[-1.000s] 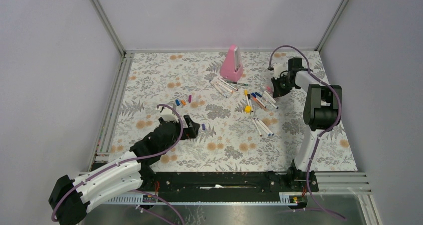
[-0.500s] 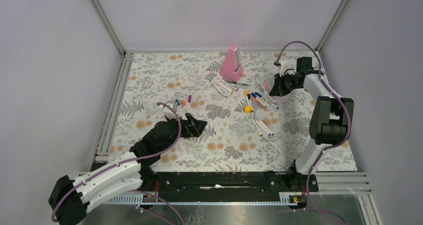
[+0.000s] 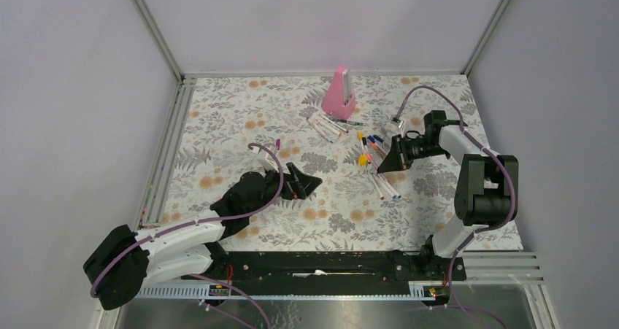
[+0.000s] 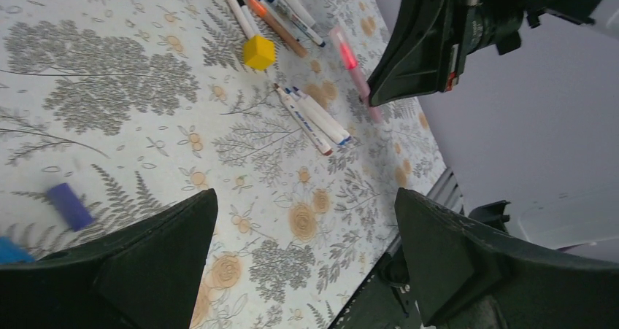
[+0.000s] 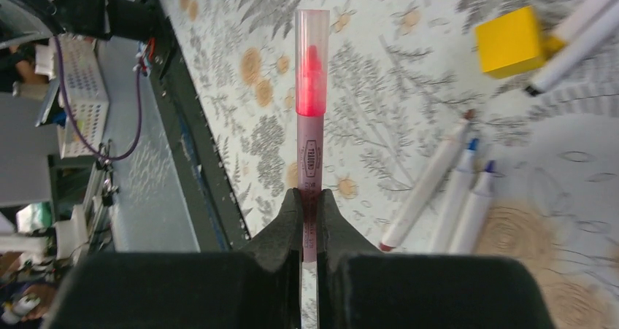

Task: Open the pen caps
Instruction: Pick up the pen from the center of the board.

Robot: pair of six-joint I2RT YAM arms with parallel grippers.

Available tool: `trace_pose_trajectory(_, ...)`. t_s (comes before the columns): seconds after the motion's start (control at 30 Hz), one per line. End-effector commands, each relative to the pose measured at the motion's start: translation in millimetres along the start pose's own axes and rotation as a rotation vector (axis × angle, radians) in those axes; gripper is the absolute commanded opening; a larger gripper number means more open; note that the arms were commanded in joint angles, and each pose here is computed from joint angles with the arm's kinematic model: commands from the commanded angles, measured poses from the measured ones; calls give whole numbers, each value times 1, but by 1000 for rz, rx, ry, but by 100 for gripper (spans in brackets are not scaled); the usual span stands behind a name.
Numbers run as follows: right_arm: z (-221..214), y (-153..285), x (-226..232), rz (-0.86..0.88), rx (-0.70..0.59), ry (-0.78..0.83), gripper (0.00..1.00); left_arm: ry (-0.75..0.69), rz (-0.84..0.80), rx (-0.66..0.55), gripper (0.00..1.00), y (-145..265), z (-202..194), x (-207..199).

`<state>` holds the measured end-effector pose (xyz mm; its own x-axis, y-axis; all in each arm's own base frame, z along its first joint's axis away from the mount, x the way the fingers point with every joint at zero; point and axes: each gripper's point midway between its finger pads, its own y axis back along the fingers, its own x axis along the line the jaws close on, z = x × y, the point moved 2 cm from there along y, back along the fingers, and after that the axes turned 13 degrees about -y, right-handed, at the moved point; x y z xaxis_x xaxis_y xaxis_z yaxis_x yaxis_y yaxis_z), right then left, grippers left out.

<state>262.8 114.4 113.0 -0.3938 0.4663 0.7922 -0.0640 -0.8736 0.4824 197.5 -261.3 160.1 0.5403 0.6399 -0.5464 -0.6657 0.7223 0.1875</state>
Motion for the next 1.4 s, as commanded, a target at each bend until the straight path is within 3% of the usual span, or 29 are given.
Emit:
trace_pose_trajectory(0.0,-11,-10,31,104,32,57,0,56,-113,-90,99,-3,15,-26)
trace_pose_trajectory(0.3,-24,-28,37,143,135,60,0,47,-78,-144,99,-3,15,-16)
trace_pose_trajectory(0.67,-27,-16,36,97,207,156,0,-135,-112,-279,99,3,20,-7)
trace_pose_trajectory(0.97,-30,-13,32,77,243,192,0,-230,-203,-238,99,-33,1,-14)
trace_pose_trajectory(1.37,-31,-13,35,126,262,202,0,-227,-249,-250,99,-60,-4,-17)
